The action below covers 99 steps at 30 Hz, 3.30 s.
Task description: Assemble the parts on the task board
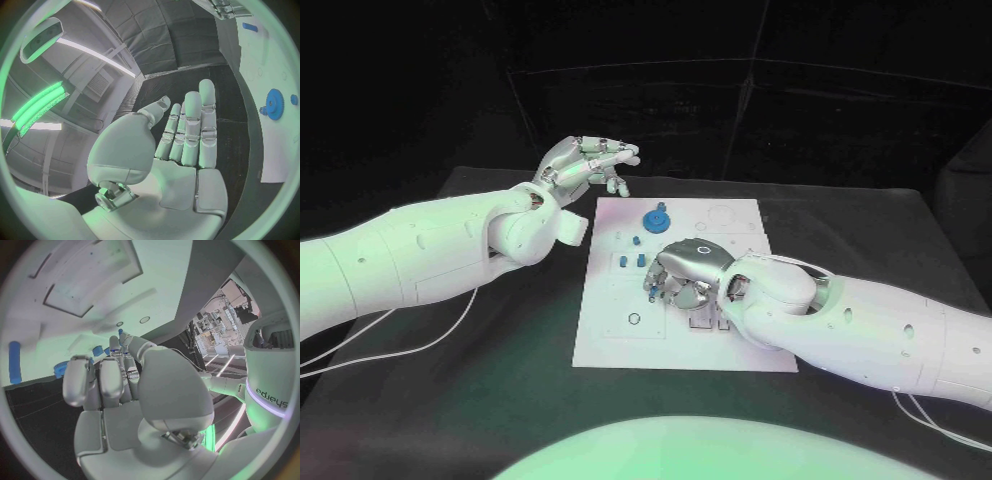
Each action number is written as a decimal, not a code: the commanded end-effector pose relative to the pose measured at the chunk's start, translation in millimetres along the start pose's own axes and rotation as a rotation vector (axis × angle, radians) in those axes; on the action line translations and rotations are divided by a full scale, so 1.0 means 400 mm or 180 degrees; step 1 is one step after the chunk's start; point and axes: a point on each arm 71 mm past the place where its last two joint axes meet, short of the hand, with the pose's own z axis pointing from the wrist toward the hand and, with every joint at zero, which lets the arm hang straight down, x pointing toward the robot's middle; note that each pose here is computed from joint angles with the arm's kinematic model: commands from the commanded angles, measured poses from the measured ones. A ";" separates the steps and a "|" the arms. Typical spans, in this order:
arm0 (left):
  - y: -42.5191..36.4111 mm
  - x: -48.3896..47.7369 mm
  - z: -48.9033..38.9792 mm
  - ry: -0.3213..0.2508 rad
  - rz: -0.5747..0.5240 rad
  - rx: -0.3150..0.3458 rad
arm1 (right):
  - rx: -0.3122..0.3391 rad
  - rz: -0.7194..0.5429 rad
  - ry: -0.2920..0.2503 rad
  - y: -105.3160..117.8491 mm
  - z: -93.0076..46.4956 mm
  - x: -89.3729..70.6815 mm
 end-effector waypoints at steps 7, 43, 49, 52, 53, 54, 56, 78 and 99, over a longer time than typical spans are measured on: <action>-0.003 0.002 0.003 0.0033 -0.0039 0.0012 | -0.0021 -0.0016 0.0115 0.001 0.000 0.007; -0.001 0.003 0.005 0.0046 -0.0046 -0.0005 | 0.0013 -0.0134 0.0266 0.010 0.019 0.029; -0.001 0.002 0.004 0.0045 -0.0045 -0.0009 | 0.0013 -0.0100 0.0155 0.012 0.018 0.024; -0.001 0.001 0.004 0.0045 -0.0046 -0.0011 | 0.0021 -0.0083 0.0050 0.009 0.015 0.018; -0.001 0.001 0.004 0.0046 -0.0046 -0.0012 | 0.0028 -0.0076 -0.0007 0.008 0.012 0.014; -0.001 0.001 0.004 0.0046 -0.0047 -0.0012 | 0.0031 -0.0073 -0.0032 0.006 0.011 0.013; -0.001 0.001 0.004 0.0047 -0.0047 -0.0014 | 0.0040 -0.0064 -0.0095 0.003 0.004 0.008; 0.001 -0.001 0.003 0.0061 -0.0056 -0.0031 | 0.0721 -0.0083 -0.0308 -0.155 -0.122 -0.104; 0.004 0.000 0.006 0.0067 -0.0056 -0.0042 | 0.0955 -0.0271 0.0158 -0.214 -0.143 -0.097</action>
